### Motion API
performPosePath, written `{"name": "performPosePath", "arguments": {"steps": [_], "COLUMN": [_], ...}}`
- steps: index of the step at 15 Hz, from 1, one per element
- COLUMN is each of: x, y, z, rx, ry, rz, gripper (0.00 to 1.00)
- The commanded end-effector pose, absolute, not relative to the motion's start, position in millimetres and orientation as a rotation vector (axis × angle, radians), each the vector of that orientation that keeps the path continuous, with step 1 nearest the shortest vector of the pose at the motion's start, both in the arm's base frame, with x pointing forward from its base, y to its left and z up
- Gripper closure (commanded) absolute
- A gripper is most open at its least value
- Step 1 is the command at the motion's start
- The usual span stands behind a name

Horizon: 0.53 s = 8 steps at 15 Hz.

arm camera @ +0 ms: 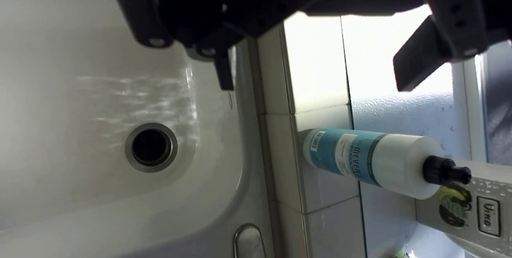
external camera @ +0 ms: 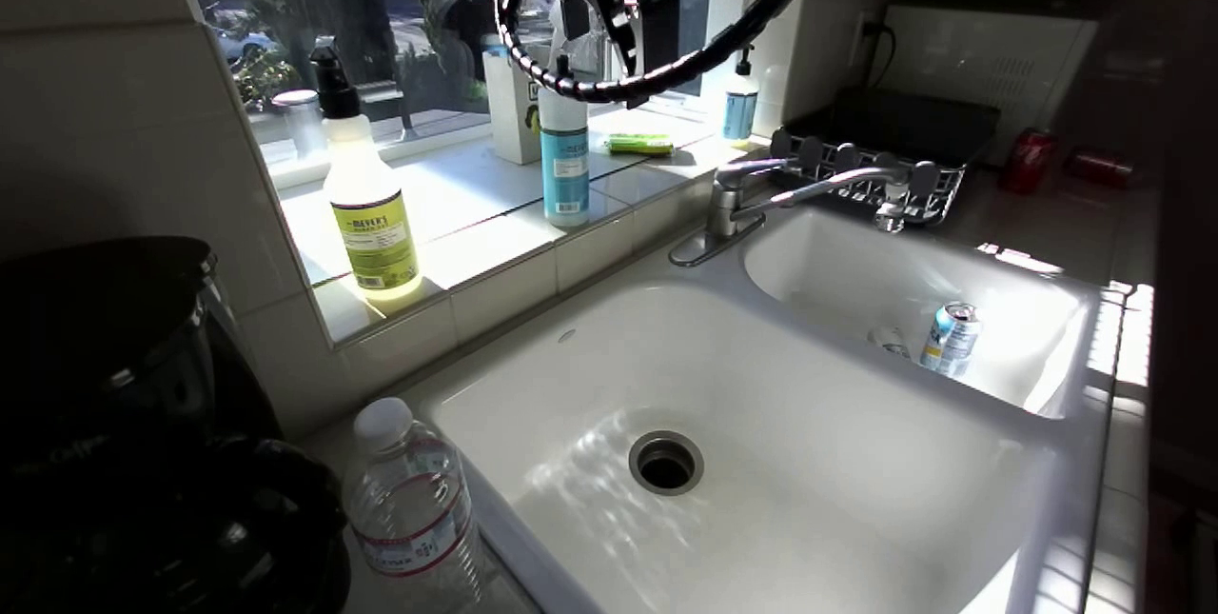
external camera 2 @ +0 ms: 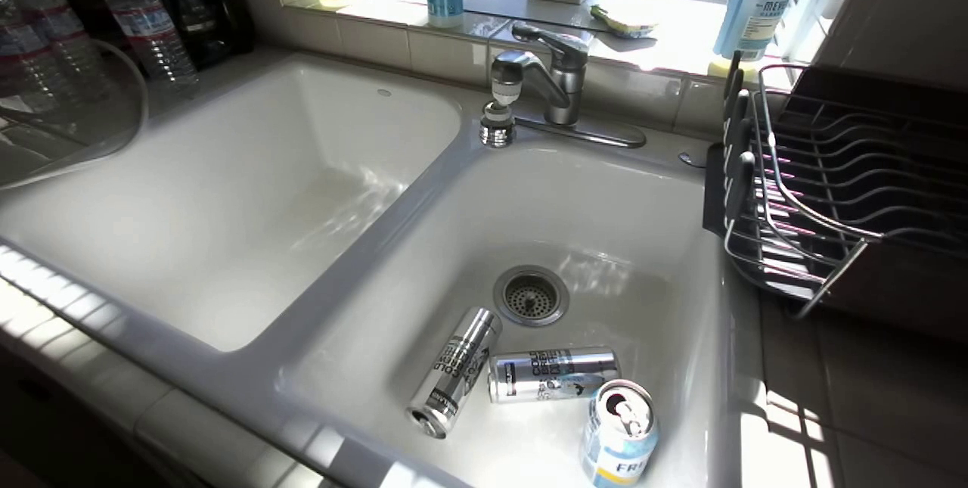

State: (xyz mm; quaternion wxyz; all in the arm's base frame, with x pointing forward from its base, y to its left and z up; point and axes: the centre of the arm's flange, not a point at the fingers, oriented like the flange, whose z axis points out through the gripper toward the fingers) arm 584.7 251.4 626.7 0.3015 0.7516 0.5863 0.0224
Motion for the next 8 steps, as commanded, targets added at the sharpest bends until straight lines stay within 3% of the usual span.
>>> {"name": "performPosePath", "arguments": {"steps": [1,2,8], "x": [533.6,569.5,551.5], "y": [235.9,248.9,244.2], "z": [616.6,629.3,628.3], "rx": [2.063,2.042,2.056], "ry": [1.428,1.474,1.433], "rz": [0.16,0.102,0.133], "gripper": [0.0,0.0,0.0]}}
